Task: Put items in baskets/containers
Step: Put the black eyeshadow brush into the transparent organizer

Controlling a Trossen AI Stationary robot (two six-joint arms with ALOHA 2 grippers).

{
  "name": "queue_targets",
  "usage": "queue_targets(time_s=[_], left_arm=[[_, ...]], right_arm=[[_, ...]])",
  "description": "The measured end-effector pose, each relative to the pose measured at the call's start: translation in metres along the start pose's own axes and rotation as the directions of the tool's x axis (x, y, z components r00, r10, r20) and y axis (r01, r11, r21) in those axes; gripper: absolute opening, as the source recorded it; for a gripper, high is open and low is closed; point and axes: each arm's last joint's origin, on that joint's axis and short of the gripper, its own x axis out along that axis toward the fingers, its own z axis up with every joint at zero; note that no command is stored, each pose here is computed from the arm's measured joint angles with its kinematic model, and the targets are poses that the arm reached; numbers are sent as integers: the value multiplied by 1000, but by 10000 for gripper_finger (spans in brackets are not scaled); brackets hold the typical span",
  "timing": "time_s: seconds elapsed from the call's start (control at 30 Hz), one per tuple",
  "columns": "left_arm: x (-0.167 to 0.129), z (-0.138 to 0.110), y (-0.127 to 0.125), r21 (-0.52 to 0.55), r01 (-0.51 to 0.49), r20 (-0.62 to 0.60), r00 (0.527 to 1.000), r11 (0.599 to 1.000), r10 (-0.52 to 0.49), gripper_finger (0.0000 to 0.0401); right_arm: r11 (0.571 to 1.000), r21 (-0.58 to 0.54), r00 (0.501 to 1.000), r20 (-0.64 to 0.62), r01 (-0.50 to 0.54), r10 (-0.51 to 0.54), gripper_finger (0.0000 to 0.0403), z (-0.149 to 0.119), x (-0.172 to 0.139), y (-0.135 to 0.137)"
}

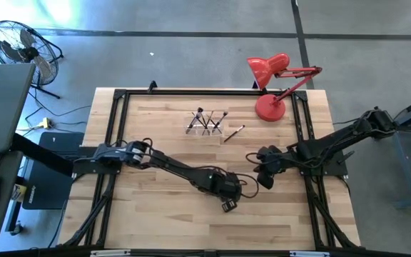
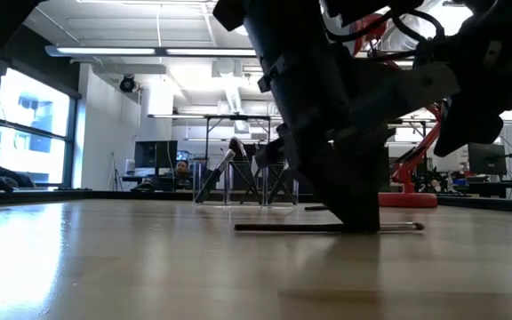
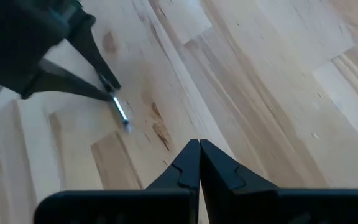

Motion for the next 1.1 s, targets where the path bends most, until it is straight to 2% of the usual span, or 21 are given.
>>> queue_targets(time_s=[0.1,0.17,0.33,0.43,0.57,0.67,0.83,0.97,1.1], left_arm=[[7,-4,5,40,-21,-60,998,999,23,26],[7,-6,7,58,-9,-102,995,998,15,12],[15,4,23,35,-1,-136,991,999,6,8],[18,16,40,-5,74,-195,978,997,-74,6],[20,24,53,11,142,-235,962,990,-135,4],[20,25,55,40,147,-241,961,988,-134,3],[21,28,59,69,155,-234,963,985,-136,1],[23,35,73,59,155,-242,961,986,-137,0],[23,38,86,72,116,-263,960,991,-93,0]], right_arm=[[1000,3,1000,18,-19,18,4,2,0,2],[1000,5,999,30,-29,29,3,3,0,3],[1000,6,999,33,-30,30,4,3,0,3],[999,9,999,19,-32,32,8,2,0,3],[999,34,1000,-14,-4,5,7,-3,0,2],[998,61,998,-64,32,-28,2,-11,-1,1],[998,35,990,-137,52,-46,3,-27,-5,5],[998,29,990,-126,60,-56,2,-41,-6,9],[994,95,993,-103,62,-52,2,-58,-1,5]])
